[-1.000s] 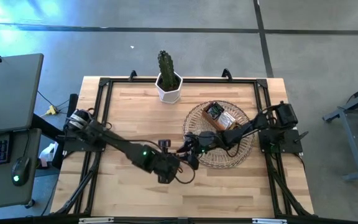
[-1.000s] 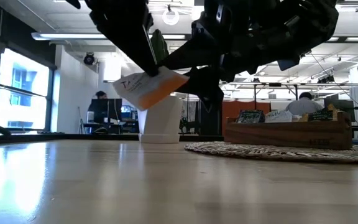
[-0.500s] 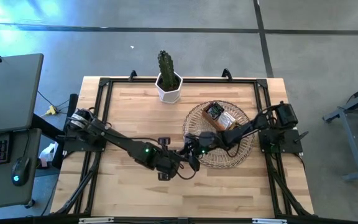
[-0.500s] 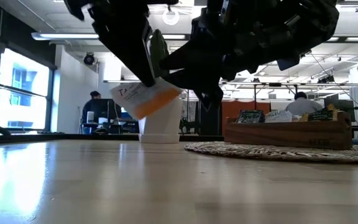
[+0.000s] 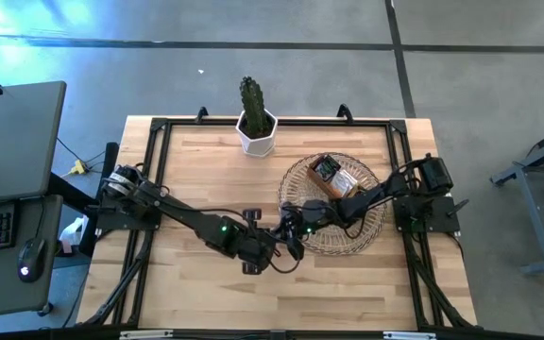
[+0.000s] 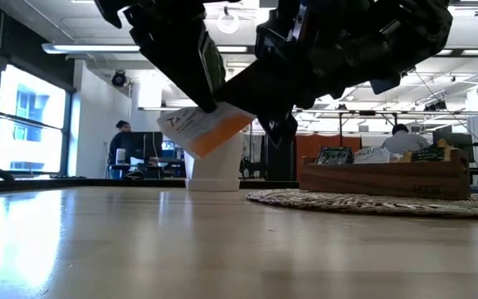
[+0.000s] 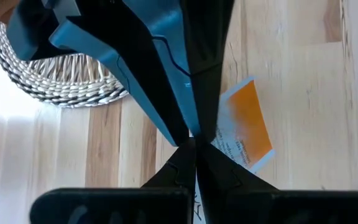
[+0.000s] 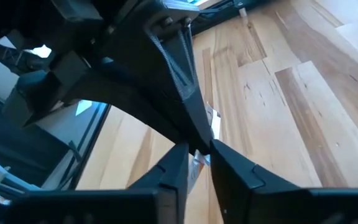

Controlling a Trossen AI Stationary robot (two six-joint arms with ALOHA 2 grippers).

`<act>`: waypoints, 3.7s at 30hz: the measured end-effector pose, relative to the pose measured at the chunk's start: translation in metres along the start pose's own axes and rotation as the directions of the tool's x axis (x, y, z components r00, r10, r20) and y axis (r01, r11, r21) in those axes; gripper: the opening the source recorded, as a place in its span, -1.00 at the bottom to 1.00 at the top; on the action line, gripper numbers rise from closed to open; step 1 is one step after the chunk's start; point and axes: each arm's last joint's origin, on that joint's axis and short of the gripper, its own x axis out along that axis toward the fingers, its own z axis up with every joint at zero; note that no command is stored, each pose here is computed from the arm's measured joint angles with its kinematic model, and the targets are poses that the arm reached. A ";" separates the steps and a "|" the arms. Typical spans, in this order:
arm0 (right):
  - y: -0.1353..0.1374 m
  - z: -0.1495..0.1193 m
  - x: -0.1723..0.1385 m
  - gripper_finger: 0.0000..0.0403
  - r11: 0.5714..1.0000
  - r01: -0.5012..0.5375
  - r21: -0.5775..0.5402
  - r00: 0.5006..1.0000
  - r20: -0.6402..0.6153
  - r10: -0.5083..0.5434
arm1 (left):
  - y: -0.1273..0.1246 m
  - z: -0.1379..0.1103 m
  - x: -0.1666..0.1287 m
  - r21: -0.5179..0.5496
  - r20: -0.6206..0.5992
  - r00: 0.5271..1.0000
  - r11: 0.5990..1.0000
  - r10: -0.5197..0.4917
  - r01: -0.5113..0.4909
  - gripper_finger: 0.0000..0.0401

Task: Pick & Place Tea
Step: Put the white tea bag into the middle section of the wooden organizer

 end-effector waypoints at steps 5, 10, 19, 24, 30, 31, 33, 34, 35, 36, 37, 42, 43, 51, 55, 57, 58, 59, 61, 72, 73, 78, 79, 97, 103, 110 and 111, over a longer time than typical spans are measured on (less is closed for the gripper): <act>0.000 0.000 0.000 -0.94 1.000 -0.003 -0.015 1.000 -0.005 0.003 | 0.000 0.000 0.000 -0.016 -0.004 1.000 1.000 0.001 -0.001 -0.98; 0.000 0.000 0.000 -0.96 1.000 -0.005 -0.015 1.000 -0.006 0.005 | 0.000 0.000 0.000 -0.022 0.002 1.000 1.000 0.023 -0.023 -0.90; -0.004 -0.008 0.000 -0.99 0.999 0.046 -0.006 0.996 -0.075 -0.047 | 0.003 0.001 0.000 -0.074 0.019 0.998 0.995 0.064 -0.062 -0.51; -0.007 -0.011 -0.001 -0.99 0.995 0.097 -0.009 0.990 -0.100 -0.097 | 0.002 0.000 0.000 -0.081 0.017 0.998 0.995 0.065 -0.063 -0.34; -0.004 -0.001 -0.007 -0.99 0.982 0.172 -0.079 0.984 -0.033 -0.175 | 0.003 0.000 0.000 -0.172 0.021 0.995 0.981 0.099 -0.094 -0.29; -0.002 0.003 -0.011 -1.00 0.978 0.189 -0.084 0.981 -0.034 -0.192 | 0.003 0.000 0.000 -0.187 0.023 0.994 0.977 0.104 -0.098 -0.29; 0.004 0.013 -0.025 -1.00 0.965 0.241 -0.101 0.968 -0.041 -0.246 | 0.003 0.000 -0.001 -0.213 0.023 0.994 0.972 0.108 -0.101 -0.29; 0.007 0.019 -0.035 -1.00 0.950 0.290 -0.115 0.953 -0.052 -0.298 | 0.004 0.000 -0.001 -0.220 0.021 0.994 0.970 0.110 -0.102 -0.29; 0.011 0.023 -0.046 -1.00 0.928 0.350 -0.130 0.931 -0.064 -0.360 | 0.003 0.000 -0.001 -0.220 0.019 0.994 0.970 0.110 -0.103 -0.29; 0.014 0.026 -0.058 -1.00 0.896 0.420 -0.147 0.899 -0.066 -0.432 | 0.004 -0.001 -0.001 -0.219 0.017 0.994 0.970 0.111 -0.104 -0.29; 0.019 0.030 -0.071 -1.00 0.856 0.489 -0.167 0.862 -0.057 -0.504 | 0.004 -0.001 -0.001 -0.217 0.015 0.994 0.970 0.111 -0.105 -0.29; 0.037 0.043 -0.143 -1.00 0.662 0.742 -0.109 0.666 -0.001 -0.746 | 0.005 -0.004 -0.001 -0.200 -0.012 0.993 0.972 0.119 -0.119 -0.29; 0.039 0.042 -0.155 -1.00 0.619 0.781 -0.086 0.622 0.007 -0.783 | 0.005 -0.004 -0.001 -0.200 -0.012 0.993 0.973 0.120 -0.120 -0.29; 0.017 0.001 -0.182 -1.00 0.411 0.907 0.086 0.401 0.117 -0.909 | 0.005 -0.004 -0.001 -0.199 -0.011 0.993 0.973 0.119 -0.119 -0.29; 0.002 -0.016 -0.176 -1.00 0.434 0.889 0.144 0.408 0.180 -0.895 | 0.005 -0.004 -0.001 -0.199 -0.011 0.993 0.973 0.119 -0.119 -0.29; -0.004 -0.022 -0.176 -1.00 0.433 0.892 0.132 0.407 0.182 -0.895 | 0.005 -0.004 -0.001 -0.199 -0.011 0.993 0.973 0.119 -0.119 -0.29; -0.007 -0.024 -0.176 -1.00 0.431 0.892 0.133 0.407 0.176 -0.896 | 0.004 -0.004 -0.001 -0.199 -0.012 0.993 0.973 0.119 -0.119 -0.29; -0.009 -0.026 -0.176 -1.00 0.429 0.894 0.132 0.406 0.168 -0.898 | 0.004 -0.004 -0.001 -0.199 -0.011 0.993 0.973 0.119 -0.119 -0.29; -0.012 -0.029 -0.177 -1.00 0.423 0.898 0.120 0.405 0.150 -0.902 | 0.004 -0.004 -0.001 -0.199 -0.011 0.993 0.973 0.119 -0.119 -0.29; -0.015 -0.029 -0.180 -1.00 0.365 0.928 0.076 0.347 0.183 -0.920 | 0.005 -0.003 0.000 -0.200 -0.005 0.990 0.970 0.139 -0.137 -0.29; -0.015 -0.029 -0.180 -1.00 0.369 0.927 0.075 0.351 0.179 -0.919 | 0.005 -0.003 0.000 -0.200 -0.005 0.990 0.970 0.139 -0.138 -0.29; -0.015 -0.030 -0.179 -1.00 0.386 0.921 0.061 0.373 0.157 -0.914 | 0.005 -0.003 0.000 -0.199 -0.005 0.990 0.970 0.141 -0.139 -0.29; -0.015 -0.030 -0.179 -1.00 0.388 0.921 0.044 0.378 0.148 -0.914 | 0.005 -0.003 0.000 -0.199 -0.005 0.990 0.970 0.141 -0.139 -0.29; -0.013 -0.030 -0.179 -0.44 0.423 0.900 -0.105 0.433 0.094 -0.897 | 0.005 -0.004 -0.001 -0.199 -0.007 0.991 0.971 0.133 -0.131 -0.29; 0.003 -0.003 -0.177 -0.43 0.492 0.844 -0.211 0.517 0.081 -0.852 | 0.005 -0.004 -0.001 -0.199 -0.008 0.991 0.971 0.132 -0.131 -0.29; 0.005 0.000 -0.182 -0.90 0.547 0.779 -0.306 0.534 -0.131 -0.835 | 0.005 -0.004 0.000 -0.199 -0.009 0.991 0.971 0.131 -0.130 -0.29; 0.003 -0.003 -0.184 -0.95 0.534 0.791 -0.299 0.508 -0.164 -0.845 | 0.005 -0.004 0.000 -0.199 -0.008 0.991 0.971 0.132 -0.131 -0.29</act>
